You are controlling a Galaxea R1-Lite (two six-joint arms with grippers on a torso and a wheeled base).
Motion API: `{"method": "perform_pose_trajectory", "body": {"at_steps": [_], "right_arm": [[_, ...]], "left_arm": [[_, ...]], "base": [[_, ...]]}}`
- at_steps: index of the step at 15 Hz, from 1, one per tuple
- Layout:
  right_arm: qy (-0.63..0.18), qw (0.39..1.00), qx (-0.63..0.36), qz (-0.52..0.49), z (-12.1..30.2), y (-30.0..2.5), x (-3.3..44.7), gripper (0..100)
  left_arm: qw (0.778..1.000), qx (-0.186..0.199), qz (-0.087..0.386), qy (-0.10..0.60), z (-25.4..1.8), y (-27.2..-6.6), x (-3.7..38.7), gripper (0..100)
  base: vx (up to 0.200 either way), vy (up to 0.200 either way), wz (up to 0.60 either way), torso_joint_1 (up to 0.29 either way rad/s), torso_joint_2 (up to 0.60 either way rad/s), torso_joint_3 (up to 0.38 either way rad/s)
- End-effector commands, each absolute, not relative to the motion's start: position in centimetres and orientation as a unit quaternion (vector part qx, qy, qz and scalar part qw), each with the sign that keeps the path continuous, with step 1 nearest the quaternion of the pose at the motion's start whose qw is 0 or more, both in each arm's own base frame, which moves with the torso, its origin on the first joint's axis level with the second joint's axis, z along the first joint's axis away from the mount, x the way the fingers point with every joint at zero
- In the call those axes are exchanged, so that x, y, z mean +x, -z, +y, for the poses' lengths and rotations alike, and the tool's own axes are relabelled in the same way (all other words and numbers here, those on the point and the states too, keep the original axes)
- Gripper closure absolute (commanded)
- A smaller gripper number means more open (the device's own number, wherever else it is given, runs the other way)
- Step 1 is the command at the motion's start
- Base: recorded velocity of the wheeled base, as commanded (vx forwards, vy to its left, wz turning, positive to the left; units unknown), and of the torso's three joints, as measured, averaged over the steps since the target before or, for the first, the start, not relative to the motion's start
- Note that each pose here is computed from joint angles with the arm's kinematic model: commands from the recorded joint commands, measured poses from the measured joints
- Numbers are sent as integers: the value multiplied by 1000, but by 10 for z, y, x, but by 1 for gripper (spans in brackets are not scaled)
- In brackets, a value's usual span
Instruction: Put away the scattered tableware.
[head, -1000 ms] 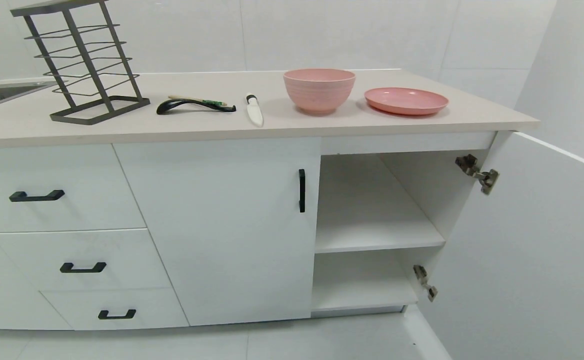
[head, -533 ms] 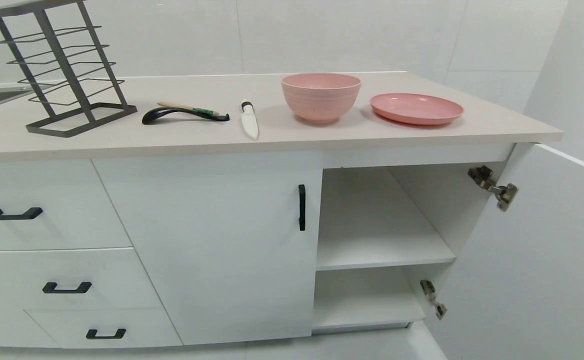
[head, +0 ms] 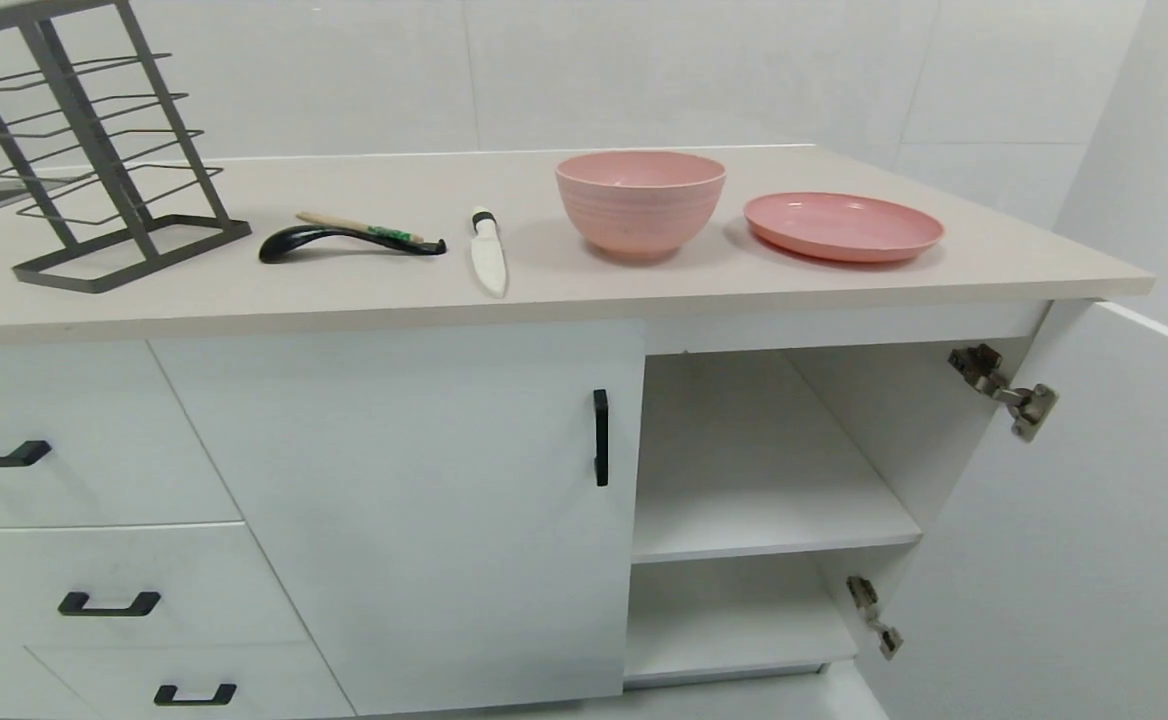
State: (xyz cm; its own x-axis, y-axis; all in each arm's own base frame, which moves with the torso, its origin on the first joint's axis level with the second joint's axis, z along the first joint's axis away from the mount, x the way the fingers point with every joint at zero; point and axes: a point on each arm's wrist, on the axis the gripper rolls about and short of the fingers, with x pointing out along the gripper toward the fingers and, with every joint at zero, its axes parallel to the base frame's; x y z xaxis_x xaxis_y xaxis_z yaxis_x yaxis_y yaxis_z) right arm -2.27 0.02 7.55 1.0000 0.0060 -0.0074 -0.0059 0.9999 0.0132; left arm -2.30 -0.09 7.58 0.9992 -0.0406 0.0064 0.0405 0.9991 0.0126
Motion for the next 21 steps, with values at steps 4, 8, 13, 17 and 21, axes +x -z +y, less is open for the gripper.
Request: {"method": "perform_pose_trajectory", "body": {"at_steps": [4,8,13,17,21], "right_arm": [[-3,1000,6,4,0,-75,-23,0],[-3,1000,6,4,0,-75,-23,0],[-3,1000,6,4,0,-75,-23,0],[-3,1000,7,3,0,-76,-23,0],[-2,1000,8,3,0,-76,-23,0]], "left_arm": [[1000,6,-2,20,-1,-76,-23,0],[1000,6,-2,20,-1,-76,-23,0],[1000,6,-2,19,-1,-76,-23,0],[1000,5,-2,19,-1,-76,-23,0],[1000,5,-2,19,-1,-76,-23,0]], "base": [[0,0,0,0,0,0],[150,0,0,-1,-1,5],[0,0,0,0,0,0],[0,0,0,29,-40,-8],[0,0,0,223,-90,-111]]}}
